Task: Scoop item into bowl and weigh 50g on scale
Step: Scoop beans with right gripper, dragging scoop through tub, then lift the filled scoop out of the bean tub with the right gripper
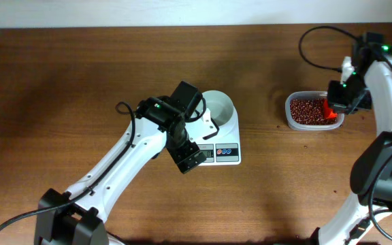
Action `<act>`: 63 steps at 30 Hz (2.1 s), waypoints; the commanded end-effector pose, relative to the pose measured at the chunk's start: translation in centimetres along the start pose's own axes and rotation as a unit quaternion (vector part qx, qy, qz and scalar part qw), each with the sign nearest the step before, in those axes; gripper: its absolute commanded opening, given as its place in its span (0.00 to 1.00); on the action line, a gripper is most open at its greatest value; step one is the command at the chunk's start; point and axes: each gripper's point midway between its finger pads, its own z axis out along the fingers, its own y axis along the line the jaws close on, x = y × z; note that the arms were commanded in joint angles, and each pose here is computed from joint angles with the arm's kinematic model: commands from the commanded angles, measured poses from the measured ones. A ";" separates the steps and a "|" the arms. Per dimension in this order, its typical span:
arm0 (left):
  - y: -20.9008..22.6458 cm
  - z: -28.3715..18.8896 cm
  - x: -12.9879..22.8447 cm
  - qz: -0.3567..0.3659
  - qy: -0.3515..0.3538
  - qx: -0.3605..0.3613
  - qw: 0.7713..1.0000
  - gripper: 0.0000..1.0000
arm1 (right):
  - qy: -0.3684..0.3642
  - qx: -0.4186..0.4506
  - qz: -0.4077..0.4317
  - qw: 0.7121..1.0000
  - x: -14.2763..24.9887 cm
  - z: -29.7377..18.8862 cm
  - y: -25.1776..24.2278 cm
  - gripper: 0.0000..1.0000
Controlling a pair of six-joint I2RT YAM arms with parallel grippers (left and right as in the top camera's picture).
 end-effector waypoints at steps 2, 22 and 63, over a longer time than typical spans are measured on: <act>0.2 0.4 0.3 0.001 0.007 0.001 1.000 0.99 | -0.023 -0.032 -0.009 0.999 -1.2 -0.4 0.4 0.04; 0.2 0.4 0.3 0.001 0.007 0.001 1.000 0.99 | -0.015 -0.165 -0.044 0.985 0.1 3.5 4.6 0.04; 0.2 0.4 0.3 0.001 0.007 0.001 1.000 0.99 | -0.022 -0.422 0.087 0.902 2.2 -0.5 0.7 0.04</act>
